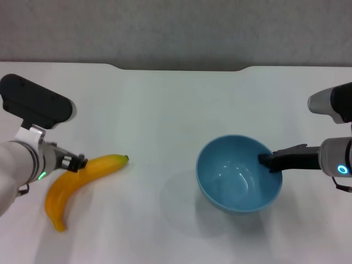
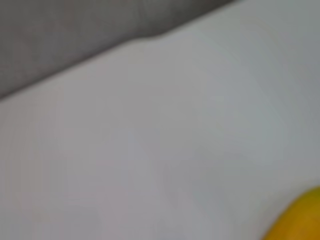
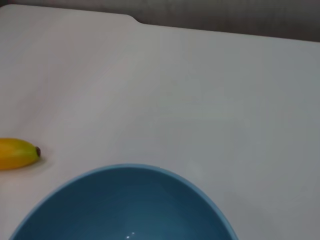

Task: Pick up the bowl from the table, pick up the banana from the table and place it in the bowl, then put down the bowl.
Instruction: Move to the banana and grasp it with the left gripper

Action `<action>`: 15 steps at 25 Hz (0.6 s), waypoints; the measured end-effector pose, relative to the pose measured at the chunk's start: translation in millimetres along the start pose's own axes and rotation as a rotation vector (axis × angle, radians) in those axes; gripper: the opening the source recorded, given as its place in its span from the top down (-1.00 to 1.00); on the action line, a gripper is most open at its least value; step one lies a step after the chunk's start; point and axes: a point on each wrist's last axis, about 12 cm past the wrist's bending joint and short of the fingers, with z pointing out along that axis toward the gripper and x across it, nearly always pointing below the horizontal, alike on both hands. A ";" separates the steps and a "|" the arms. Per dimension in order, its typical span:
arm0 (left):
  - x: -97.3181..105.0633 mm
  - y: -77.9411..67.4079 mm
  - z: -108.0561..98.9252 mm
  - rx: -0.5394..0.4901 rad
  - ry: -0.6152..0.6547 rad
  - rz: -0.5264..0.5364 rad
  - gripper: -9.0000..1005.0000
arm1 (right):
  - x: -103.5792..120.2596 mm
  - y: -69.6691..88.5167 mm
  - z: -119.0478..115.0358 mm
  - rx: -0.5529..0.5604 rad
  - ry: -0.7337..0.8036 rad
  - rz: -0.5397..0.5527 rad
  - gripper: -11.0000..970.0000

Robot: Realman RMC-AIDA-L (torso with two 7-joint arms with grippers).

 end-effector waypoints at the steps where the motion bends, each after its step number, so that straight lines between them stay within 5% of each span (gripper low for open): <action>1: -0.7 -1.0 0.0 0.002 0.020 -0.004 -0.40 | -0.9 0.4 -0.3 -0.001 -0.003 -0.002 0.90; 15: -10.6 -0.6 11.5 0.013 0.183 -0.051 -0.40 | -5.0 2.8 0.3 -0.002 -0.014 -0.013 0.90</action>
